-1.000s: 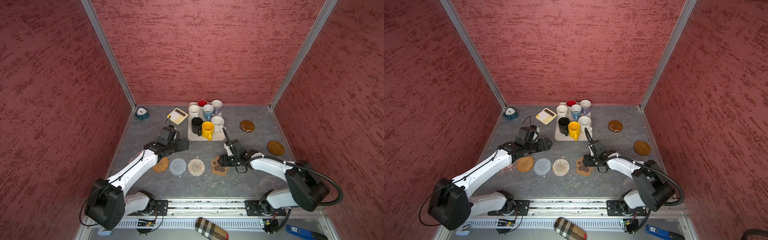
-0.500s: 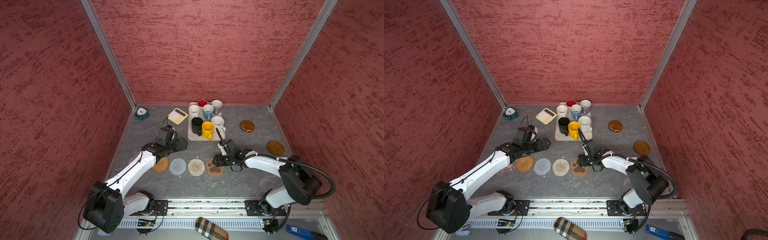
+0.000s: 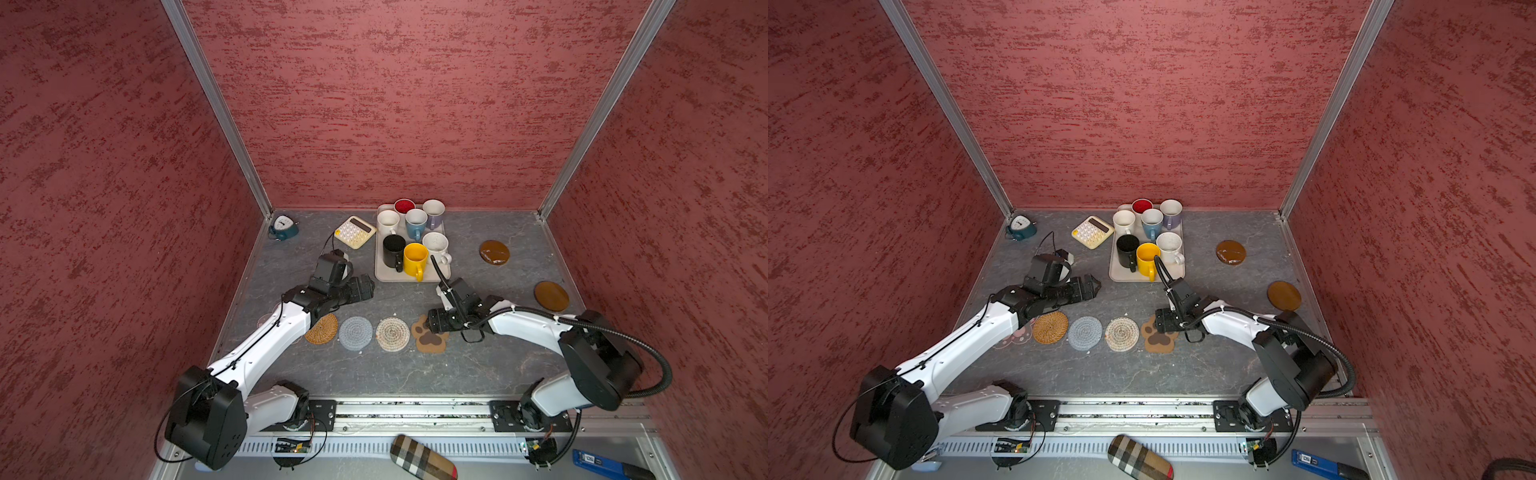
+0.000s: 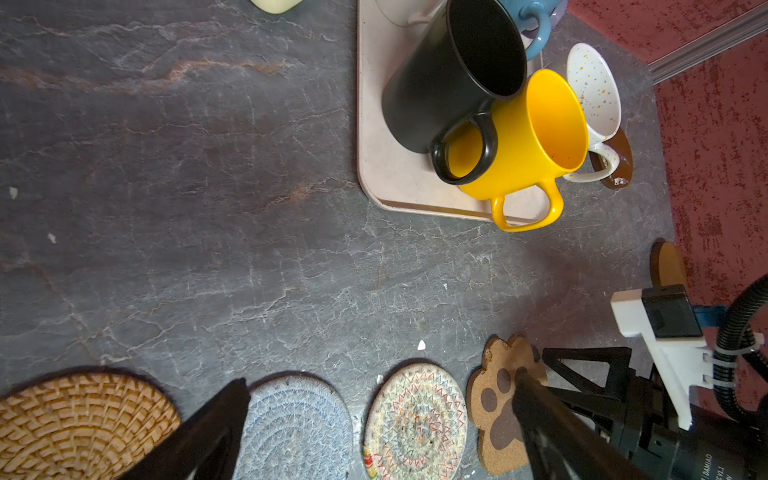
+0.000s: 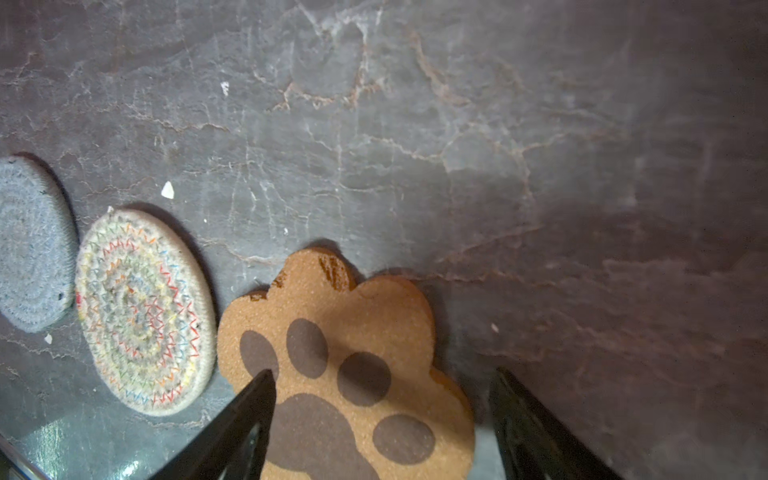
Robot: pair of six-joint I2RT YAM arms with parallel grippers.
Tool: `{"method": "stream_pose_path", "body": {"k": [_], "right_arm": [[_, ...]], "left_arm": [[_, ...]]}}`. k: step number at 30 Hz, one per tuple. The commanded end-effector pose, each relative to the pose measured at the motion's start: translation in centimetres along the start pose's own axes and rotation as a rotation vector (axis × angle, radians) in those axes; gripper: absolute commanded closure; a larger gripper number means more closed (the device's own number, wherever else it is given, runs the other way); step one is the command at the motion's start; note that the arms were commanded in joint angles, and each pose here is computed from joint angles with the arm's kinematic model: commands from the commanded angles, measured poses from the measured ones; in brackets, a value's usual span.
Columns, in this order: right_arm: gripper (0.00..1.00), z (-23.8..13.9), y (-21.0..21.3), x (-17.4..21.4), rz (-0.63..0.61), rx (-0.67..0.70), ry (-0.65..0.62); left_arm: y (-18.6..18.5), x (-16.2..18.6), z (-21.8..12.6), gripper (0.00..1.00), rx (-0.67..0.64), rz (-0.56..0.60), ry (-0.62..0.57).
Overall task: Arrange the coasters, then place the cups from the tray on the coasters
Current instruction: 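Push the paw-print coaster into line beside the multicolour coaster and release, then move right gripper to the glossy brown round coaster while left gripper nears the tray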
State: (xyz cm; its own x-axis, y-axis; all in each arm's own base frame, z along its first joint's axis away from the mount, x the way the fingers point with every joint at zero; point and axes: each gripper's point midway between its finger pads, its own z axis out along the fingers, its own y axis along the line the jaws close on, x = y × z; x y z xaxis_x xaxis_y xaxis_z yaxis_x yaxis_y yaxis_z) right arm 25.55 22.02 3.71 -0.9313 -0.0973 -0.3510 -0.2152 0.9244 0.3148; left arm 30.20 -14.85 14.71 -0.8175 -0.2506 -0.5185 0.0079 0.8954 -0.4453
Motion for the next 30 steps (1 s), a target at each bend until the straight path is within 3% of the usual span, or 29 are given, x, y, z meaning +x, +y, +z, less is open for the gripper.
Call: {"method": "stream_pose_path", "body": {"k": [1,11,30], "right_arm": [[0.17,-2.2,0.2,-2.6,-0.031,0.048,-0.087],[0.14,-6.8,-1.4,-7.2,-0.021,0.082,-0.238],[0.13,-10.8,-11.7,-15.3,0.276,0.143,-0.467]], "left_arm": [[-1.1,-1.4,-1.2,0.01,0.026,0.025,-0.026],[-3.5,-4.7,-2.0,0.00,0.044,0.052,-0.049],[-7.0,-8.6,0.5,0.01,0.042,0.107,-0.016]]}}
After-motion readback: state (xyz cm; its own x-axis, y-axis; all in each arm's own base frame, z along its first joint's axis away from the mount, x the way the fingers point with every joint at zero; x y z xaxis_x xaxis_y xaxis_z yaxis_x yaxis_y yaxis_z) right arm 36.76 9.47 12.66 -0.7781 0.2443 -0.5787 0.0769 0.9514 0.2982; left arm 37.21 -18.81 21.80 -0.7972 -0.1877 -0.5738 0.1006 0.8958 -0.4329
